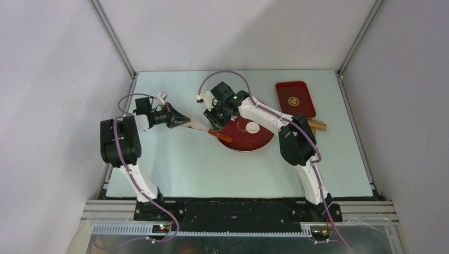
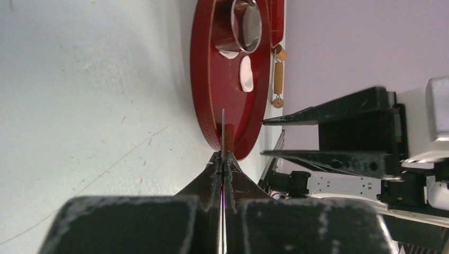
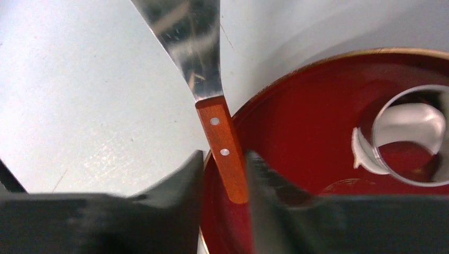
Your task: Roll out the dumpling wrappers from the dough
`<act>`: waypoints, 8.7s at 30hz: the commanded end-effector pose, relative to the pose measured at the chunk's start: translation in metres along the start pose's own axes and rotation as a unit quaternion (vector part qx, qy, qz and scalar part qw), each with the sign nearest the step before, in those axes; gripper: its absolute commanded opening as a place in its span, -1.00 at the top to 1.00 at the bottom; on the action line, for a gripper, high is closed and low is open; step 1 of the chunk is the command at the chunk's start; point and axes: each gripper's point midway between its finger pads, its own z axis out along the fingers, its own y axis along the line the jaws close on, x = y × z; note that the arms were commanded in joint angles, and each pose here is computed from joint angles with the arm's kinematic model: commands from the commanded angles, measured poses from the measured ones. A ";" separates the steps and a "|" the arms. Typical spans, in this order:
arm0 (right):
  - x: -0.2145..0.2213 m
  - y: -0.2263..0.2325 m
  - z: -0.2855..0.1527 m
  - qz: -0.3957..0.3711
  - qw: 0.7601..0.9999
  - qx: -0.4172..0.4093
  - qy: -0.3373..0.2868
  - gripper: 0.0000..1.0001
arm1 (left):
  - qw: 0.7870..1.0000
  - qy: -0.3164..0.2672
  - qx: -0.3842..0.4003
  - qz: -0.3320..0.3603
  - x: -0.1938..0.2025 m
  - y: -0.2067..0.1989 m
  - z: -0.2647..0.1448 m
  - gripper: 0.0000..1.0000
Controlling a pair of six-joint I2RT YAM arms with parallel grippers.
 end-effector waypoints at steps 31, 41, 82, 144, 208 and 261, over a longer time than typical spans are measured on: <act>-0.082 -0.042 -0.273 0.277 0.758 -0.388 -0.444 -0.99 | 0.952 -0.192 0.151 0.184 -0.085 -0.303 -0.044 1.00; -0.094 0.001 -0.262 0.295 0.701 -0.434 -0.483 -0.98 | 0.955 -0.225 0.166 0.099 -0.065 -0.269 -0.017 1.00; -0.072 -0.089 -0.265 0.379 0.651 -0.347 -0.558 0.73 | 0.971 -0.183 0.128 0.084 0.015 -0.220 0.047 1.00; -0.069 -0.087 -0.239 0.383 0.687 -0.347 -0.512 1.00 | 0.972 -0.171 0.139 0.082 0.017 -0.228 0.057 0.21; 0.106 -0.253 -0.127 0.240 0.949 -0.106 -0.176 1.00 | 0.944 -0.082 -0.273 0.163 0.023 0.010 0.116 0.06; 0.106 -0.178 -0.092 0.321 0.908 -0.239 -0.123 1.00 | 0.951 -0.049 -0.271 0.141 0.027 0.012 0.131 0.51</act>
